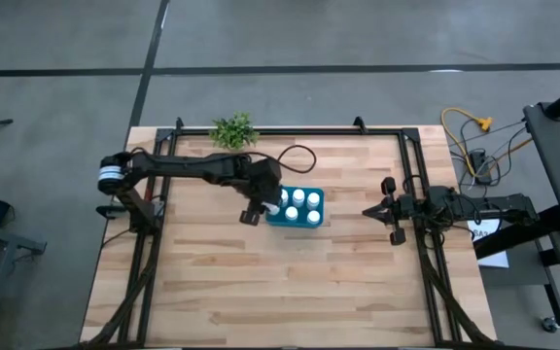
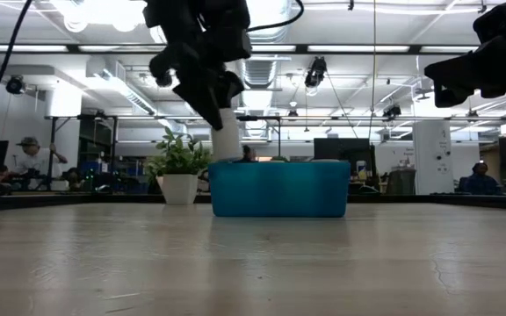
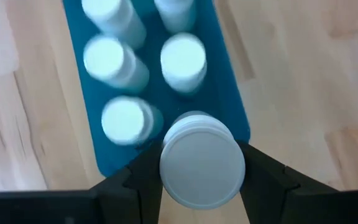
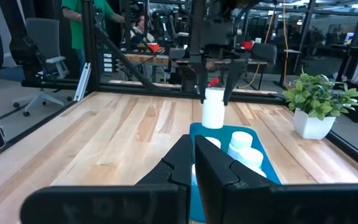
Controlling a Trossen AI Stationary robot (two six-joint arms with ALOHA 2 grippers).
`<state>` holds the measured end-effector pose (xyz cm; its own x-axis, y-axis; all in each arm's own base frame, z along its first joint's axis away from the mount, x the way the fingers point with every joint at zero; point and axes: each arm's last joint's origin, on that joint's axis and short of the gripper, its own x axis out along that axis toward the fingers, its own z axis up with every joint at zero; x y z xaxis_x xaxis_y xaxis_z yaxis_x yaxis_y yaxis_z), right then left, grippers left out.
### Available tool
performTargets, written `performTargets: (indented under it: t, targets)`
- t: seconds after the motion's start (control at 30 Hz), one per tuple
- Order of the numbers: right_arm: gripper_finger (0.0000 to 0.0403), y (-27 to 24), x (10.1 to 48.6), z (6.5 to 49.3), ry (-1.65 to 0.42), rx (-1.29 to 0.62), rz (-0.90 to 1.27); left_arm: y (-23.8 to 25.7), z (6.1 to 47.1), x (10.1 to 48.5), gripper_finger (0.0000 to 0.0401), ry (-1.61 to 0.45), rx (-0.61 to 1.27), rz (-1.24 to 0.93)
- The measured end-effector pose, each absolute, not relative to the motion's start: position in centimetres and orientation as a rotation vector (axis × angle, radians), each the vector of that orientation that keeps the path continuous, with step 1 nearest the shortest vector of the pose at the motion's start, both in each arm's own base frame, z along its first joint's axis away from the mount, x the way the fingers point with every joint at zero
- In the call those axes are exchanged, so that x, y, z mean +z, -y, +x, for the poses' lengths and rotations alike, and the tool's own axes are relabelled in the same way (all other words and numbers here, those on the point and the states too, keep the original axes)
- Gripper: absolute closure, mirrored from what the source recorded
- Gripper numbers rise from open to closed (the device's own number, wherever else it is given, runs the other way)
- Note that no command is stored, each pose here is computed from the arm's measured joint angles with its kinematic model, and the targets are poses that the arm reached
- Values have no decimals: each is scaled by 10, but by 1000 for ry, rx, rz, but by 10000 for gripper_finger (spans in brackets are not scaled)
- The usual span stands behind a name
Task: Pick and place pill bottles into a basket
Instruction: Put the white medicine bottle into the blue bin
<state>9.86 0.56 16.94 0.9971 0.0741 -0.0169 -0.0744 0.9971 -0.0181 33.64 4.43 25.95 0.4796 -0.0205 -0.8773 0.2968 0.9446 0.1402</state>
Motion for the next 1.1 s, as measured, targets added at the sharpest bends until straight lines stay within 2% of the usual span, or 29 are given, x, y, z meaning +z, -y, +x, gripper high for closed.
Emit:
performTargets:
  t: [0.3,0.7,1.1]
  targets:
    - [394,-6,169,99,-18,75,-19,-47,347,253,251,-1056,-241,284]
    - [394,-6,169,99,-21,74,-19,-50,360,225,251,-1115,-297,238]
    - [394,-6,169,99,-23,74,-19,-50,368,218,251,-1072,-331,246]
